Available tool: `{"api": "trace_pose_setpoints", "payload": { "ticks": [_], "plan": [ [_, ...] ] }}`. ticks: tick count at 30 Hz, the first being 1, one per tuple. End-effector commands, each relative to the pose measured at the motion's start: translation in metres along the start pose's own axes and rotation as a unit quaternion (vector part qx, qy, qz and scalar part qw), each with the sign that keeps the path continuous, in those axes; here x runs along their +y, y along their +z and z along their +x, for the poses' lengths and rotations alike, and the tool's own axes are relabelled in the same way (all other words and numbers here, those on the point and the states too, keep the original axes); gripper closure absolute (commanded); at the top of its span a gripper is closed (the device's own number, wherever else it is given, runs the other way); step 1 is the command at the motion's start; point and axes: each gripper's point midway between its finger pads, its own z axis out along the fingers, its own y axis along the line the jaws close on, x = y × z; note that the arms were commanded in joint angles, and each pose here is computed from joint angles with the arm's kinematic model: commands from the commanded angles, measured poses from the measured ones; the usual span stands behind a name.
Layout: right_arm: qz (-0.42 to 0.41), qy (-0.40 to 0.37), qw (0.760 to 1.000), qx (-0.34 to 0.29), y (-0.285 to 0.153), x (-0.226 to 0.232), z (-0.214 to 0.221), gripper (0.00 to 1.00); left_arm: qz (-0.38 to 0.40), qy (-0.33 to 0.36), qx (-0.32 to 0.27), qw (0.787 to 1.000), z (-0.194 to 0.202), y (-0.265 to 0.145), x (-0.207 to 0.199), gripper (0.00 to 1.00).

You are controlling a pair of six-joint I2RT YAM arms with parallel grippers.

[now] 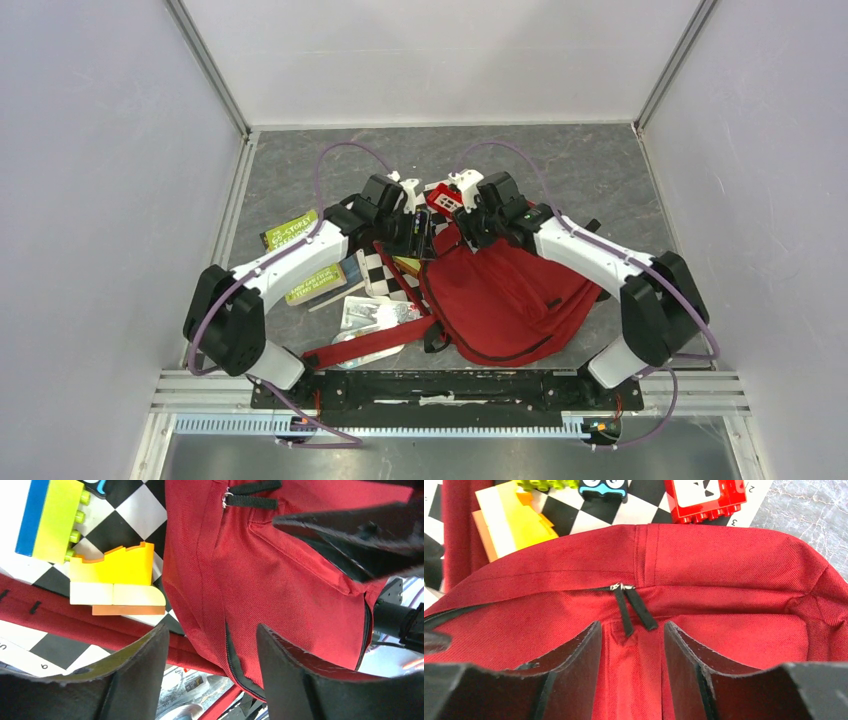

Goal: Pack the student bag
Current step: Unzip the student bag at the center of the board.

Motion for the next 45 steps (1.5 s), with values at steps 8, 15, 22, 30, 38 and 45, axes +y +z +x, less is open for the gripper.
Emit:
{"api": "trace_pose_setpoints", "payload": {
  "ticks": [8, 15, 22, 30, 38, 45],
  "plan": [
    [0.017, -0.023, 0.999, 0.019, 0.032, -0.011, -0.01, 0.58, 0.041, 0.011, 0.043, 0.998, 0.018, 0.019, -0.004, 0.49],
    [-0.005, -0.023, 0.999, 0.028, 0.034, -0.003, 0.0, 0.64, 0.048, -0.001, 0.056, 0.997, 0.023, 0.025, -0.004, 0.65],
    [-0.025, -0.024, 0.999, 0.032, 0.036, 0.005, 0.005, 0.7, 0.038, -0.006, 0.061, 0.997, 0.03, 0.026, 0.001, 0.86],
    [-0.033, -0.032, 0.998, 0.05, 0.042, 0.011, 0.016, 0.73, 0.033, -0.032, 0.052, 0.998, 0.033, 0.028, 0.003, 0.98],
    [-0.022, -0.042, 0.997, 0.065, 0.043, 0.009, 0.026, 0.75, 0.05, -0.102, 0.013, 0.993, 0.048, 0.041, 0.008, 0.98],
    [-0.033, -0.048, 0.995, 0.076, 0.044, 0.019, 0.034, 0.78, 0.048, -0.111, 0.004, 0.993, 0.052, 0.041, 0.011, 0.98]
  ]
}}
